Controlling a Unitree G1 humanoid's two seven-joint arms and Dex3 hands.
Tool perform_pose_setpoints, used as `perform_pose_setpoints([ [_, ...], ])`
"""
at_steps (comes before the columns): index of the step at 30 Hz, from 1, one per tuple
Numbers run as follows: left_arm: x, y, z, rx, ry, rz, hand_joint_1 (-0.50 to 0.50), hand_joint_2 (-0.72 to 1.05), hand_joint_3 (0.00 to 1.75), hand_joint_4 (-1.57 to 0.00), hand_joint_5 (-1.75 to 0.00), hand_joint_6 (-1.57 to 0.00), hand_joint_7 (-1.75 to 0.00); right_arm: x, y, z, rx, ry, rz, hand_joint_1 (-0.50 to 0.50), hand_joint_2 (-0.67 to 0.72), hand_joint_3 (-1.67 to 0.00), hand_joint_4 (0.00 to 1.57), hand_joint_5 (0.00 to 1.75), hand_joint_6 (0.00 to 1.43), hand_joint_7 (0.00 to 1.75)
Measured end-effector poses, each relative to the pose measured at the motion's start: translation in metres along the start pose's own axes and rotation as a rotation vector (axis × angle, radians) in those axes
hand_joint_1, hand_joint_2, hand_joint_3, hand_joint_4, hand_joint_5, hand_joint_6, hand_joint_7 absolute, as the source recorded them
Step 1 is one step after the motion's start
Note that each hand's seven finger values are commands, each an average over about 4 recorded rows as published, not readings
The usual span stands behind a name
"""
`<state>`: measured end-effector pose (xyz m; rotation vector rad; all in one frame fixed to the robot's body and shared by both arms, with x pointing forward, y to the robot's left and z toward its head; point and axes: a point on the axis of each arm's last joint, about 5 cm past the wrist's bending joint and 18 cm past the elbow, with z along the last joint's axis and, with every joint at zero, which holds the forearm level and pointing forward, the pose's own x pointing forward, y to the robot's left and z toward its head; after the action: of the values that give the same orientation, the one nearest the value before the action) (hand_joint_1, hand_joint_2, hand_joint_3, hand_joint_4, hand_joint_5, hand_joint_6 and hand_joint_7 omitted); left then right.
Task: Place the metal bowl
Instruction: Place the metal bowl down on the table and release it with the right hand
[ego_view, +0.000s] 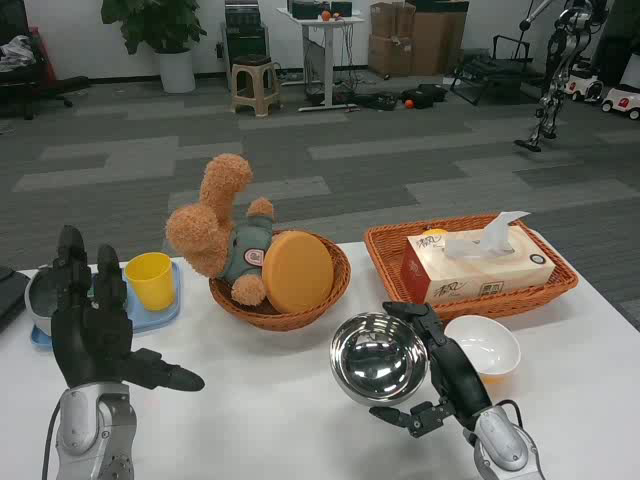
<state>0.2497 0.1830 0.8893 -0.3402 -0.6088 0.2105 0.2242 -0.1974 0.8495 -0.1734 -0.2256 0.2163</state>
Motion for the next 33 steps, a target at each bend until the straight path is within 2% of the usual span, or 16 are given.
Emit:
perform_pose_setpoints([
  [5, -0.003, -0.001, 0.0, -0.008, 0.001, -0.005, -0.5, -0.64, 0.09, 0.0, 0.0, 0.0, 0.0, -0.001, 0.01, -0.004, 0.06, 0.01, 0.011, -0.46, -0.54, -1.43, 1.46, 1.65, 1.2, 1.62],
  [9, -0.003, -0.001, 0.0, -0.008, 0.001, -0.006, -0.5, -0.64, 0.09, 0.0, 0.0, 0.0, 0.0, -0.001, 0.01, -0.004, 0.063, 0.007, 0.009, -0.46, -0.54, -1.43, 1.46, 1.6, 1.2, 1.66],
  [18, -0.006, 0.0, 0.0, -0.006, 0.006, -0.003, -0.5, -0.64, 0.09, 0.0, 0.0, 0.0, 0.0, -0.001, 0.011, -0.004, 0.063, 0.005, 0.012, -0.46, -0.54, -1.43, 1.46, 1.65, 1.23, 1.62],
  [22, -0.006, 0.0, 0.0, -0.005, 0.008, -0.002, -0.5, -0.66, 0.09, 0.0, 0.0, 0.0, 0.0, -0.001, 0.011, -0.004, 0.063, 0.009, 0.016, -0.46, -0.54, -1.43, 1.48, 1.65, 1.23, 1.68],
  [33, -0.006, 0.0, 0.0, -0.006, 0.007, -0.003, -0.5, -0.64, 0.09, 0.0, 0.0, 0.0, 0.0, -0.009, 0.013, -0.016, 0.038, 0.097, 0.034, -0.46, -0.54, -1.43, 1.48, 1.65, 1.26, 1.66],
])
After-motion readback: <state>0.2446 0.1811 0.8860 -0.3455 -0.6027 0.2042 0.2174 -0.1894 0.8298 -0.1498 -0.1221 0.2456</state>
